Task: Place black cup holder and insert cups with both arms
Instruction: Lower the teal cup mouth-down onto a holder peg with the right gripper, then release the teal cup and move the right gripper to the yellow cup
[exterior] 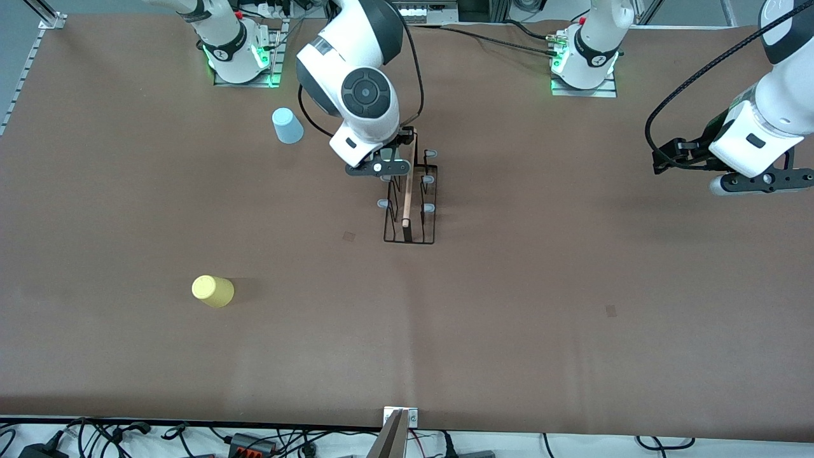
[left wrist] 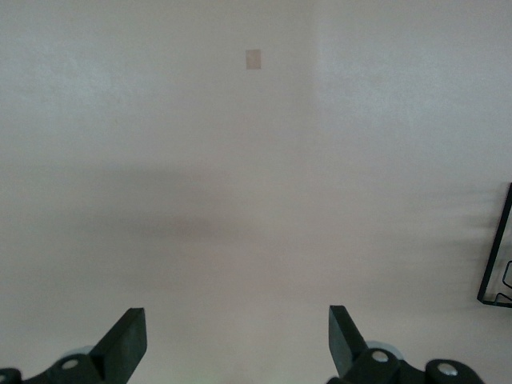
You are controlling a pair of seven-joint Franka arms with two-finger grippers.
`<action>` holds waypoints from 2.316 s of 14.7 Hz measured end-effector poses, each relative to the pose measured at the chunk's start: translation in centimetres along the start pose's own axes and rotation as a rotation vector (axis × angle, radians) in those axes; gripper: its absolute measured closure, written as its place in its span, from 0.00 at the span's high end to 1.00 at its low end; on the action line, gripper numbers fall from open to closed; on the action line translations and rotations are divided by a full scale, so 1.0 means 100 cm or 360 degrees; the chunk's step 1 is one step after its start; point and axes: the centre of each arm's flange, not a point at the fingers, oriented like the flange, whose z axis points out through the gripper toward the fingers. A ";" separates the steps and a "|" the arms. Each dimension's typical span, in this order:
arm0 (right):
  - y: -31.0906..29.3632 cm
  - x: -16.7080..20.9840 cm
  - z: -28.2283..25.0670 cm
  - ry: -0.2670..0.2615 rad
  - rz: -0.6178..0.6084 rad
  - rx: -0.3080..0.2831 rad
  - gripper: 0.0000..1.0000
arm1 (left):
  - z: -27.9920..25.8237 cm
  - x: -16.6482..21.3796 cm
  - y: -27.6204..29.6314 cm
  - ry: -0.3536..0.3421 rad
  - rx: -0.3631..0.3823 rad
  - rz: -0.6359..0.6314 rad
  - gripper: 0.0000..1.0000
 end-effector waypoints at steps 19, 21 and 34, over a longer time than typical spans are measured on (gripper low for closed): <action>-0.015 0.000 0.046 -0.0067 -0.0013 -0.0048 0.66 | 0.000 0.000 0.000 -0.0001 0.0000 0.0000 1.00; -0.017 0.003 0.051 -0.0065 -0.0013 -0.0044 0.66 | 0.000 0.000 0.000 -0.0001 0.0000 0.0000 1.00; -0.013 0.014 0.028 0.0014 0.0052 0.0024 1.00 | 0.001 0.000 -0.001 -0.0002 0.0000 -0.0001 1.00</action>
